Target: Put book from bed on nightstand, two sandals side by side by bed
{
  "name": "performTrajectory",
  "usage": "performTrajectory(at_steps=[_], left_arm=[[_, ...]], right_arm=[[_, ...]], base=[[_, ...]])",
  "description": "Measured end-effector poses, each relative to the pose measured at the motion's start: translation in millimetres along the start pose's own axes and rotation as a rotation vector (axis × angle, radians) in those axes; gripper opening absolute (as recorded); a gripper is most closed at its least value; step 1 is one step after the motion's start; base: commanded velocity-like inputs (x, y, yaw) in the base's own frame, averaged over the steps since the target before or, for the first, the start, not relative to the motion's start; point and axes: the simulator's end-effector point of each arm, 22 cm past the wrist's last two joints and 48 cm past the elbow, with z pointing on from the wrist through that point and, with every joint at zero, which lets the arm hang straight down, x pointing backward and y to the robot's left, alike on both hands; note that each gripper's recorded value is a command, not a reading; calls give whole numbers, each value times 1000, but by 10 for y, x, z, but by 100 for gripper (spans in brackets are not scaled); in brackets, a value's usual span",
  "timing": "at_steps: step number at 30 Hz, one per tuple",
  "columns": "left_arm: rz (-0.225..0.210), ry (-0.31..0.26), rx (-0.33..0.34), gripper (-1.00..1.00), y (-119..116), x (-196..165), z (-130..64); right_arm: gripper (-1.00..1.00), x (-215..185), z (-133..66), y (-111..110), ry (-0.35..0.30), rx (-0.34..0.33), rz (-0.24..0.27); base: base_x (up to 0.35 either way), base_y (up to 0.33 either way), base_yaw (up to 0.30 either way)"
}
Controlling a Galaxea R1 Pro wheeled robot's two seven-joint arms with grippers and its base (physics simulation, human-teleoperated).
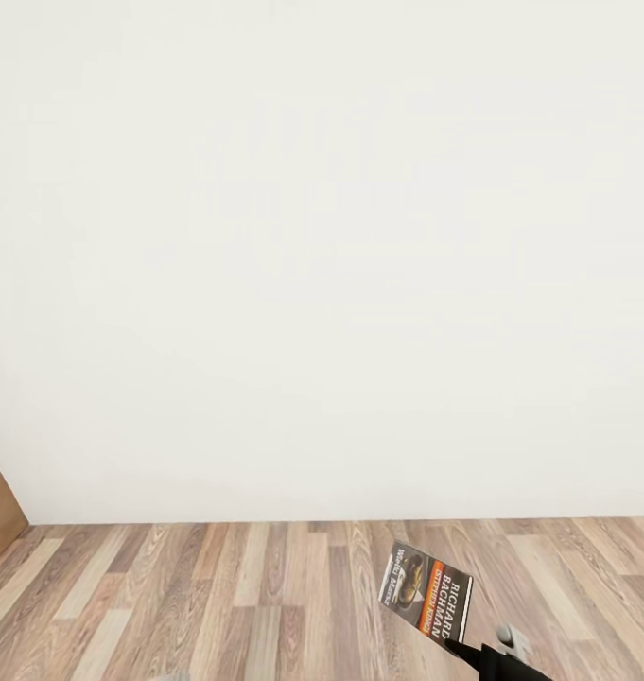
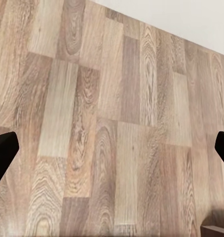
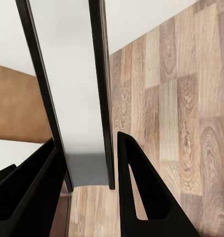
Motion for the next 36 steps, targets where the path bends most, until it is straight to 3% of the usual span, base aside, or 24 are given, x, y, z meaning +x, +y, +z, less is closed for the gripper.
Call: performTrajectory(at_steps=[36], left_arm=[[0, 0, 0, 100, 0, 1, -1]], right_arm=[[-100, 25, 13, 13, 7, -2, -2]], base=[[331, 0, 0]])
